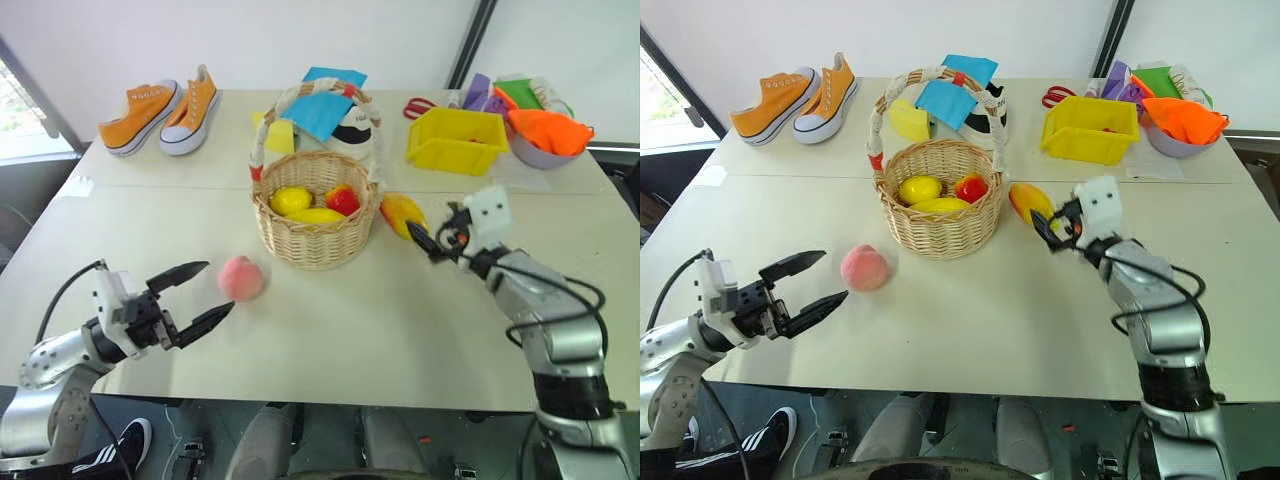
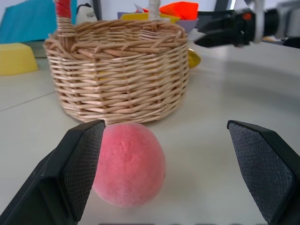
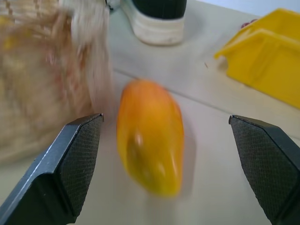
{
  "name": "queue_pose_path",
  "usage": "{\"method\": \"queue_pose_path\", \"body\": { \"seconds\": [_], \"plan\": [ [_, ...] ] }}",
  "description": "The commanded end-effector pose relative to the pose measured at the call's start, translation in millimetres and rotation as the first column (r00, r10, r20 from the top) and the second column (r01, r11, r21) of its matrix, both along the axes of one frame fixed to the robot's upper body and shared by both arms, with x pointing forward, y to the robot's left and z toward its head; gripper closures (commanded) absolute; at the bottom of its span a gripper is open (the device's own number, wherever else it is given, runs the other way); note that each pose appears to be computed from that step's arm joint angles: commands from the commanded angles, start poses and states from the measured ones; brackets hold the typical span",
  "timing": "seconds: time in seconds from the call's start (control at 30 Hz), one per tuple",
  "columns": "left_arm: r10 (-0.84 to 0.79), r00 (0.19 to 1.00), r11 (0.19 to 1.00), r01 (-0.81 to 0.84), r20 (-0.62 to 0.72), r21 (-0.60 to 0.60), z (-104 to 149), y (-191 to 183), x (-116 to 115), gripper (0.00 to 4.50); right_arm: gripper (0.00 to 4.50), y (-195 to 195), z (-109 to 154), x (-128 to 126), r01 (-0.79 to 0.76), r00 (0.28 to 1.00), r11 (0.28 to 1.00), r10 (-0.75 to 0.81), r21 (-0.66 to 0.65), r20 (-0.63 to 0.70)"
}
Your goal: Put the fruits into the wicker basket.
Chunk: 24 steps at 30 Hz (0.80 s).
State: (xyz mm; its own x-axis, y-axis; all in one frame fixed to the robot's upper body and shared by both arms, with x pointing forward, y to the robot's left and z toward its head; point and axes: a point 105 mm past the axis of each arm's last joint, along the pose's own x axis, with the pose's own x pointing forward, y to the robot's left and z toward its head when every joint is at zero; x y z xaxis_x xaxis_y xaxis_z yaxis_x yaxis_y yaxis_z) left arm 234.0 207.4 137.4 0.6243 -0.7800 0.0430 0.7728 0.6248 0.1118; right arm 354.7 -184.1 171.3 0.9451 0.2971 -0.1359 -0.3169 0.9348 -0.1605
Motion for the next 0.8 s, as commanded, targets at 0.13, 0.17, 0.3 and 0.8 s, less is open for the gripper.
{"method": "queue_pose_path", "body": {
  "seconds": [0.13,0.17,0.3,0.8],
  "plan": [
    [-0.007,0.999,1.000,0.007,0.042,0.000,6.5,-4.8,0.9,0.00,0.03,10.0,4.6,12.6,-0.018,0.986,0.998,0.027,0.059,-0.166],
    [-0.007,0.999,1.000,0.007,0.046,0.000,7.3,-5.2,1.2,0.00,0.03,11.2,4.0,13.1,-0.022,0.982,0.998,0.032,0.054,-0.187],
    [-0.005,0.999,1.000,0.006,0.049,-0.017,10.1,-7.4,3.1,0.00,0.03,12.4,-0.8,22.5,0.003,0.970,1.000,0.002,0.019,-0.244],
    [0.032,0.998,0.999,-0.032,0.055,0.001,9.5,-5.8,6.2,0.00,0.03,11.8,-18.3,51.5,0.093,0.962,0.994,-0.076,0.055,-0.262]
  ]
}}
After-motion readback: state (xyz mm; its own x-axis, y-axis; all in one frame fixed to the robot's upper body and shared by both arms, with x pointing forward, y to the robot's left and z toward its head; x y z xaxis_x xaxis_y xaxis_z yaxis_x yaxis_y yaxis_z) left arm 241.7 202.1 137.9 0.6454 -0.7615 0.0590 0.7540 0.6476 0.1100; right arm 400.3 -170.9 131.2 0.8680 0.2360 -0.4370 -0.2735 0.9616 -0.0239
